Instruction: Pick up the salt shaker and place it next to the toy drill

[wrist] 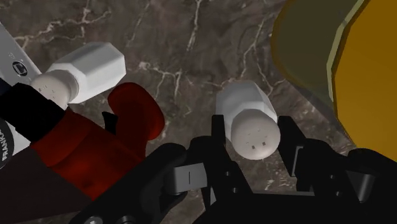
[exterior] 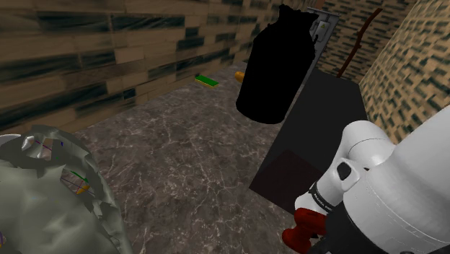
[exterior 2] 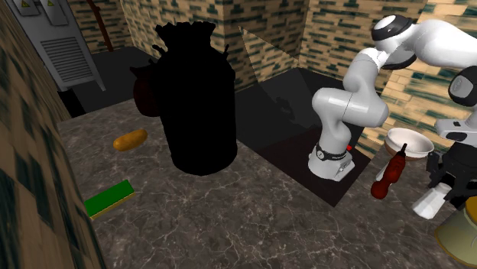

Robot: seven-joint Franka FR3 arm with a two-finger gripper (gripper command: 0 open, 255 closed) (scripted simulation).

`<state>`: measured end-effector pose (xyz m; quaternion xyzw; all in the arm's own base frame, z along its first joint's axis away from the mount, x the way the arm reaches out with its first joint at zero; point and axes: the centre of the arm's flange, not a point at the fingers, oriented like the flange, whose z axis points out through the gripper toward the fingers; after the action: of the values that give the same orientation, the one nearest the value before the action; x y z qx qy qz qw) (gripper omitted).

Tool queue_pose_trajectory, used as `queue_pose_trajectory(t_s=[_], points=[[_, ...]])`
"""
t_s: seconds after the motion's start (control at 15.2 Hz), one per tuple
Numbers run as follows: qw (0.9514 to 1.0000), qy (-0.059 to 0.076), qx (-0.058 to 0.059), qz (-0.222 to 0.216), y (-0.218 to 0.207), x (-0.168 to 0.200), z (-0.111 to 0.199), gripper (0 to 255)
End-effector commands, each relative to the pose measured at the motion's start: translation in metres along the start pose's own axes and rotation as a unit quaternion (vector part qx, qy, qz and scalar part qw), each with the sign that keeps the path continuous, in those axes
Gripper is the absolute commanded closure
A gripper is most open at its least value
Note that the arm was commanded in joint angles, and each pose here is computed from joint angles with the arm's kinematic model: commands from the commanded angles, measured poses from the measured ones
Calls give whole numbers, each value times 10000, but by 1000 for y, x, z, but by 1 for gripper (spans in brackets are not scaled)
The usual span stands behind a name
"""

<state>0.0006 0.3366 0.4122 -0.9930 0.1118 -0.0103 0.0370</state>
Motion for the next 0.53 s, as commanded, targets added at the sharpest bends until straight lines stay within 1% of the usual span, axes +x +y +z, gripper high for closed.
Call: queue_pose_trajectory(t_s=[0.0, 0.33, 0.46], points=[[10000, 1, 3, 0, 1, 0, 11, 255], [10000, 1, 3, 0, 3, 0, 38, 255], [10000, 1, 3, 0, 3, 0, 38, 255]])
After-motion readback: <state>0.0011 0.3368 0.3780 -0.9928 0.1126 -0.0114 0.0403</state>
